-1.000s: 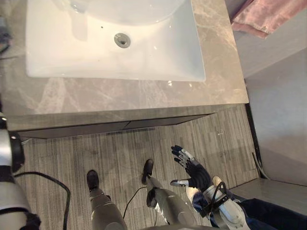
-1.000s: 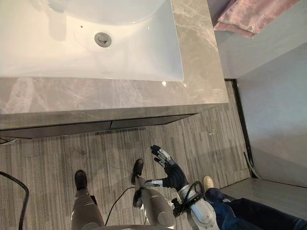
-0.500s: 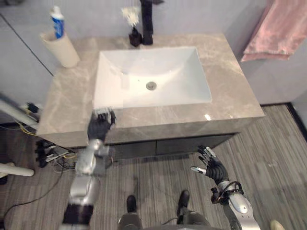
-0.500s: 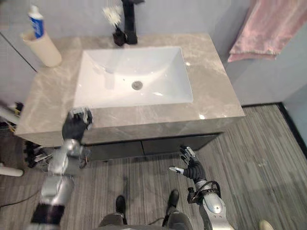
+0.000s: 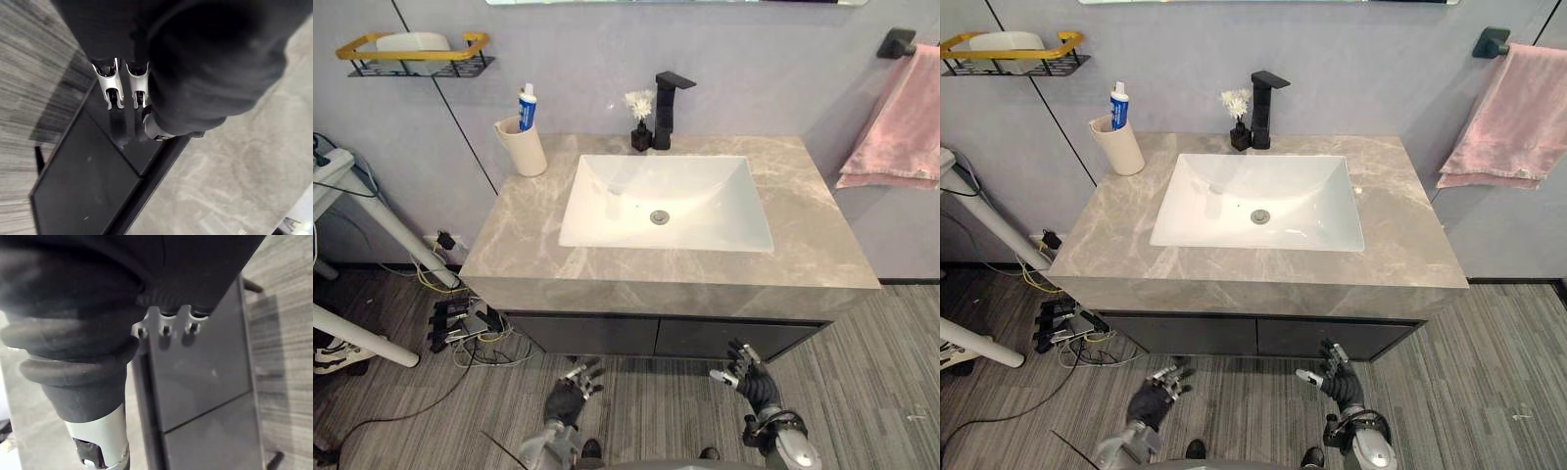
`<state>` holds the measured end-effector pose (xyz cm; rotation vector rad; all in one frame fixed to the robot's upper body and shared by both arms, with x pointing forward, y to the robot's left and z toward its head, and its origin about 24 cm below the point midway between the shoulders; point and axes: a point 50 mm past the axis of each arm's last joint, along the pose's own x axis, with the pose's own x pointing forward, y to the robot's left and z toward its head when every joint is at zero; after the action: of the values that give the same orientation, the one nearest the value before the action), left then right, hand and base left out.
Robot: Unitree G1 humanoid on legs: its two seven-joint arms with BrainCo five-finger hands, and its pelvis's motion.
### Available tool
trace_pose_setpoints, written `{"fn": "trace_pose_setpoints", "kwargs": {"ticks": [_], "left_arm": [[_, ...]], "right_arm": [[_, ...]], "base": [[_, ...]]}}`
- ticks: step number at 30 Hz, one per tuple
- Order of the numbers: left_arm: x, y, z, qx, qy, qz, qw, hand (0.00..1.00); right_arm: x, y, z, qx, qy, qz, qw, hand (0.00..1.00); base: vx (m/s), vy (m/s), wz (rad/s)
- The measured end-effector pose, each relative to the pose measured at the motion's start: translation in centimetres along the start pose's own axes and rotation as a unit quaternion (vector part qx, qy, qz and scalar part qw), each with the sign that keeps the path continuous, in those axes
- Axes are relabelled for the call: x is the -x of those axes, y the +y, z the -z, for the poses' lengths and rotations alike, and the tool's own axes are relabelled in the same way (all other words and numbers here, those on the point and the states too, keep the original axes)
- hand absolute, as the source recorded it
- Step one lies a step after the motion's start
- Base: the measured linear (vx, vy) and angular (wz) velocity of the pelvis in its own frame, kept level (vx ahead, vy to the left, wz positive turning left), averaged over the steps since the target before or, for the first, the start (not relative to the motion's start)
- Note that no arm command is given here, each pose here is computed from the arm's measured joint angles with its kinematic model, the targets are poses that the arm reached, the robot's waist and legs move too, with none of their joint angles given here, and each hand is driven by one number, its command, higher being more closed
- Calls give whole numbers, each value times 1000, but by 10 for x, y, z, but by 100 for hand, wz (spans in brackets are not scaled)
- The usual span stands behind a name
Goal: Organize washtable
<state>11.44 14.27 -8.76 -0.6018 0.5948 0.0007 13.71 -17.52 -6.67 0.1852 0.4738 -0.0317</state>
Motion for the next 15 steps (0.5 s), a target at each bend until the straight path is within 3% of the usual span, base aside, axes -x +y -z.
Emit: {"fn": "trace_pose_setpoints", "kwargs": {"ticks": [8, 11, 15], "left_arm": [[-4, -1, 4, -81, 25, 7, 996, 0], [-14, -6, -6, -172, 17, 10, 985, 0], [-26, -10, -41, -210, -41, 0, 977, 0]], "right_arm": [[-1, 6, 1, 23, 4, -12, 1000, 0], [-4, 5, -3, 24, -5, 1, 1000, 0], [-11, 8, -13, 22, -25, 8, 999, 0]], "base": [[-46, 3, -21], [-38, 36, -105], [-57, 72, -120]]}}
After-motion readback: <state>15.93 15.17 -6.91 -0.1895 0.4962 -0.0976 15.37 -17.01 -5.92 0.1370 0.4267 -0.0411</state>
